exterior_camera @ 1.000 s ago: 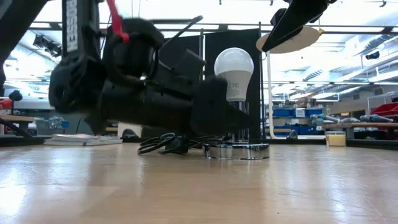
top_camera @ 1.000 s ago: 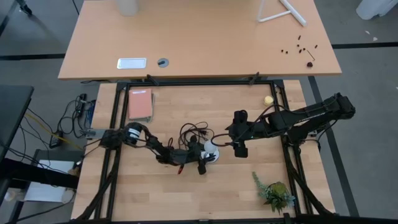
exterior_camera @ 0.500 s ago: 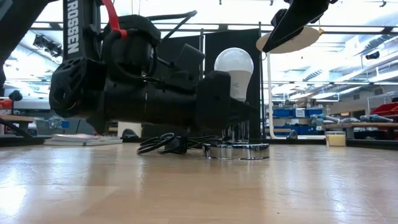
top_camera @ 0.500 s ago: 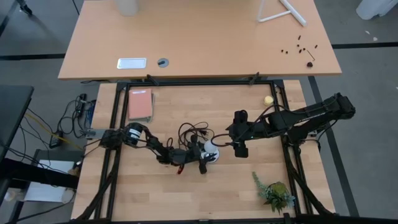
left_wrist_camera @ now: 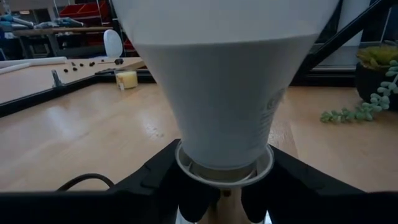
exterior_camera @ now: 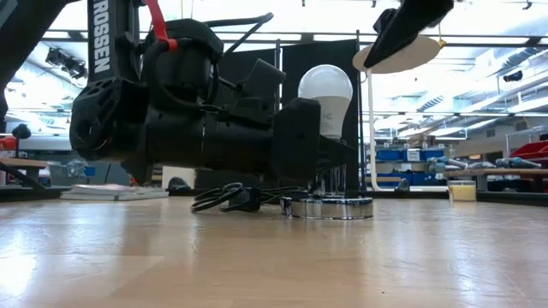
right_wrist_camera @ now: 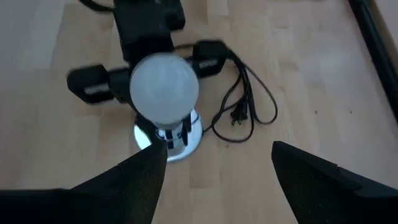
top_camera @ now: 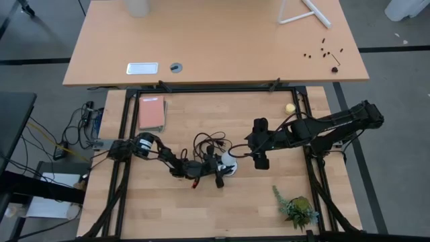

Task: Screw lightbulb
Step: Insert the lightbulb into the silver lamp

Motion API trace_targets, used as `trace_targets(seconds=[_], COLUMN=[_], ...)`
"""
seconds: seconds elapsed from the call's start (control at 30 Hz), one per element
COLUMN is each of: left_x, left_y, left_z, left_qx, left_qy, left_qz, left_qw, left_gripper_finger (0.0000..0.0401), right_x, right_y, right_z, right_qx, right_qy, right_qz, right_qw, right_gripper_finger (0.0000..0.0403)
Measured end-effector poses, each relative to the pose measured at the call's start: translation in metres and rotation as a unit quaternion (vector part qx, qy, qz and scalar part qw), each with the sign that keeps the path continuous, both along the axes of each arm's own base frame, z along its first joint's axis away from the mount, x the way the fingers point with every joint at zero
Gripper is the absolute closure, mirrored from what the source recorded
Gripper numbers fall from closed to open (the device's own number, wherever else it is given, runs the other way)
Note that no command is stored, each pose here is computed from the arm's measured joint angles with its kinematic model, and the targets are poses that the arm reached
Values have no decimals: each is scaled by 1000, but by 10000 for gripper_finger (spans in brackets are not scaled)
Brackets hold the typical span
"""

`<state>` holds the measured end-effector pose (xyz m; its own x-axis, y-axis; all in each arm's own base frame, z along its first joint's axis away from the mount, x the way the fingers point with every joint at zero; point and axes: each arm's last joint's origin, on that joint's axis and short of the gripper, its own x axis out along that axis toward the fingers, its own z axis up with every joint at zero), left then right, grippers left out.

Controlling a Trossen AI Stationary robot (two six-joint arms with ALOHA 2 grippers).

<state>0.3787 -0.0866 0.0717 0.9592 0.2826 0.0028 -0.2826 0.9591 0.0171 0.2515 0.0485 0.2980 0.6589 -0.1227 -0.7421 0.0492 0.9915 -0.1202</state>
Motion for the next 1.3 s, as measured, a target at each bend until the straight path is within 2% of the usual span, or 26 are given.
trace_targets(seconds=[0.17, 0.43, 0.63, 0.93, 1.13, 1.3], left_x=[4, 37, 50, 59, 61, 61], left_y=[3, 14, 29, 44, 46, 46], left_z=[1, 9, 14, 18, 20, 19], left_qx=[0, 4, 14, 13, 15, 15], left_qy=[2, 30, 31, 37, 34, 37], left_qz=[-9, -45, -56, -61, -65, -65], left_qw=[1000, 999, 998, 997, 997, 997], left_gripper_finger=[219, 221, 221, 221, 221, 221], right_x=[1, 10, 15, 36, 56, 64], right_y=[2, 9, 13, 19, 21, 14], right_z=[13, 11, 21, 6, -4, -6], right_qx=[-5, -33, -27, -43, -72, -73], right_qy=[-7, 73, 105, 155, 186, 208], right_qz=[30, 77, 113, 124, 135, 137], right_qw=[1000, 994, 988, 979, 971, 966], right_gripper_finger=[104, 100, 70, 16, 10, 12])
